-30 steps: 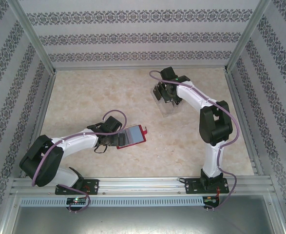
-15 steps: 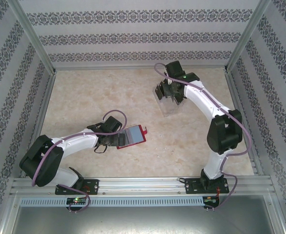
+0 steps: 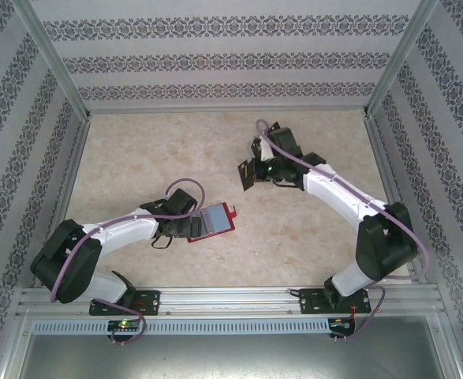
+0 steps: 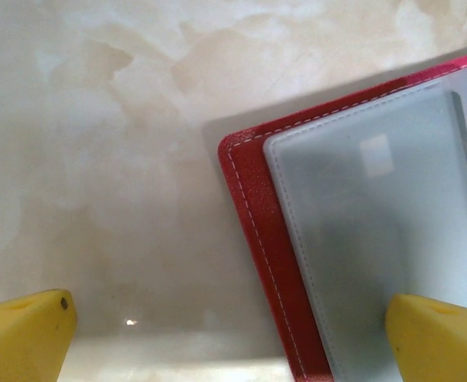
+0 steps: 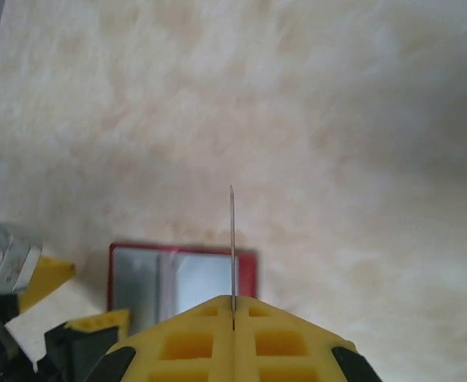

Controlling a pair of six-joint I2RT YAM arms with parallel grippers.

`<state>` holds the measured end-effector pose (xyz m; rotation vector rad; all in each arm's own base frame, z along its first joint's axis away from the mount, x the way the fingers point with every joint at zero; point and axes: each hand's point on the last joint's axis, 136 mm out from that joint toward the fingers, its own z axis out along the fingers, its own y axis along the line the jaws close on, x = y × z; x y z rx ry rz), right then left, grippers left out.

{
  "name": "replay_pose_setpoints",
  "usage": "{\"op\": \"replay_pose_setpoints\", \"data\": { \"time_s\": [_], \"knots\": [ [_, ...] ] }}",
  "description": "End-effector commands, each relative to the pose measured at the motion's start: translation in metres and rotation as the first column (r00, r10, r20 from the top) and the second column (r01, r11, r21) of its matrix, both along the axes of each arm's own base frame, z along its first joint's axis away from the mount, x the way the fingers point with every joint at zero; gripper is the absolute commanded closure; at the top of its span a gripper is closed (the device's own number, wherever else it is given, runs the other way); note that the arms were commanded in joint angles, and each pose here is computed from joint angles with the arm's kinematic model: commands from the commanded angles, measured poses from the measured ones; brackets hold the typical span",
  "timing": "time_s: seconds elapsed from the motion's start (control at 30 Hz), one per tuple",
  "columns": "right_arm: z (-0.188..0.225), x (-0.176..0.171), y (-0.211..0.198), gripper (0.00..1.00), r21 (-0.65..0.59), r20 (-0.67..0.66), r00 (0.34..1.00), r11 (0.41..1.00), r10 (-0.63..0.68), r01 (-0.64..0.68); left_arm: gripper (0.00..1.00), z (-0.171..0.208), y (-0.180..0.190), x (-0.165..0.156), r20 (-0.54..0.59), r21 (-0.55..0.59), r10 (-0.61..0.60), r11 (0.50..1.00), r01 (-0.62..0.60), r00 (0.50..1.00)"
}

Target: Put the credit cards into the card holder

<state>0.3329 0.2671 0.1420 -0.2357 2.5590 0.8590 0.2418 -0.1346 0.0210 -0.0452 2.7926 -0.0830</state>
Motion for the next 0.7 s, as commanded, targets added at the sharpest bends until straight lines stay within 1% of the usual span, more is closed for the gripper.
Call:
{"op": "replay_pose_setpoints", "data": {
  "time_s": [0.0,0.2,0.33,0.53,0.67],
  "knots": [
    [-0.001,-0.010,0.045,1.00,0.118,-0.007,0.998,0.991,0.059,-0.058,0.00,-0.003,0.012,-0.013,-0.036,0.064,-0.019,0.998,0.021,0.999],
    [-0.036,-0.031,0.083,1.00,0.123,-0.069,0.991,0.987,0.114,-0.105,0.00,-0.002,0.012,-0.012,-0.039,0.067,-0.022,0.997,0.025,0.999],
    [-0.056,-0.039,0.092,1.00,0.083,-0.091,0.988,0.990,0.122,-0.115,0.00,0.000,0.010,-0.010,-0.033,0.065,-0.030,0.997,0.032,0.999],
    [-0.094,-0.047,0.076,1.00,-0.076,-0.113,0.990,0.992,0.087,-0.096,0.00,0.001,0.006,-0.006,-0.030,0.061,-0.049,0.997,0.051,0.998],
    [-0.113,-0.051,0.051,1.00,-0.221,-0.100,0.995,0.974,0.029,-0.051,0.00,0.002,0.003,-0.003,-0.028,0.058,-0.067,0.996,0.069,0.997]
  ]
}}
